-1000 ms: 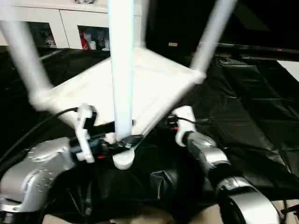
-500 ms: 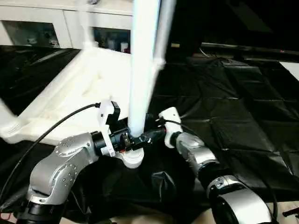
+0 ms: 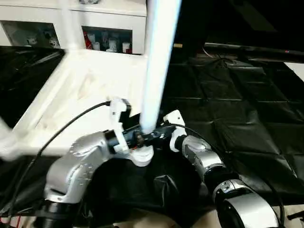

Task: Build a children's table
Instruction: Rotate table base

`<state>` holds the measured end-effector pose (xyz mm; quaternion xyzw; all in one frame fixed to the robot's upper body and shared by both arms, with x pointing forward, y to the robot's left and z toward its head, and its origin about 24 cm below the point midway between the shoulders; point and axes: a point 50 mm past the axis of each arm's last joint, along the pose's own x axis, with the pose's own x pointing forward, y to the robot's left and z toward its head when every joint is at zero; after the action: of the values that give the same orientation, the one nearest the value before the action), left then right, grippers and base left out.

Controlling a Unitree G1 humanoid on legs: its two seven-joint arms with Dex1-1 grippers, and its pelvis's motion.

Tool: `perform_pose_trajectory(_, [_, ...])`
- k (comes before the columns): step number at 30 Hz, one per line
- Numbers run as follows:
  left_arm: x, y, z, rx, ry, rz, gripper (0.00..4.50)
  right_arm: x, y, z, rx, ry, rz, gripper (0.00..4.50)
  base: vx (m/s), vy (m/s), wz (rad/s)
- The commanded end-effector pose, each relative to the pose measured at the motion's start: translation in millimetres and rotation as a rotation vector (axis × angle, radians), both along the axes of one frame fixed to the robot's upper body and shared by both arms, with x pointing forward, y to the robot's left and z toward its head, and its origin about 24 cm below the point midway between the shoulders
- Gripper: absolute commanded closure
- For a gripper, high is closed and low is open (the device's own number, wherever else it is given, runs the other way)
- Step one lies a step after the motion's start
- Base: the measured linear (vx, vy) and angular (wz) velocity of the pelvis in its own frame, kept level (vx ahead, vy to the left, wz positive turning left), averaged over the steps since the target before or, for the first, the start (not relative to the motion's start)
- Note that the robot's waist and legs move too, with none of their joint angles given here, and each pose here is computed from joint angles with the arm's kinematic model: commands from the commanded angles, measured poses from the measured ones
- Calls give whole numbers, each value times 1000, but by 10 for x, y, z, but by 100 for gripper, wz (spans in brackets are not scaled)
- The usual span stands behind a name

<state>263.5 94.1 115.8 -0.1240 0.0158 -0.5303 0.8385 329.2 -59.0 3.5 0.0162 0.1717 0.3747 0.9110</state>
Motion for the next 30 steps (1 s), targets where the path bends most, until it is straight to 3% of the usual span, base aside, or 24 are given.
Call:
perform_pose_trajectory(1, [0,-224,76,-4,-52,-62,58,-24,175,49,21,-21,61,135,0,0,0])
perform_pose_trajectory(3, [12,-227,67,5,-56,-54,58,-8,144,54,19,-25,43,135,0,0,0])
perform_pose_trajectory(8, [83,-145,-91,158,-99,13,58,96,-188,106,14,-65,-69,135,0,0,0])
perform_pose_trajectory(11, [79,-49,-154,188,-80,-1,58,108,-361,127,-2,-90,-77,135,0,0,0])
perform_pose_trajectory(12, [69,73,-237,254,-77,-34,58,78,-513,146,-20,-117,-34,135,0,0,0])
perform_pose_trajectory(17, [114,362,-335,382,-55,-70,58,-51,-791,171,-87,-155,84,135,0,0,0])
perform_pose_trajectory(21, [157,478,-372,435,-42,-78,94,-135,-896,174,-125,-149,151,135,0,0,0])
perform_pose_trajectory(26, [167,599,-568,624,-45,-146,134,-309,-987,250,-173,-122,291,135,0,0,0])
perform_pose_trajectory(30, [151,624,-618,636,-22,-175,161,-382,-1010,320,-187,-109,342,135,0,0,0])
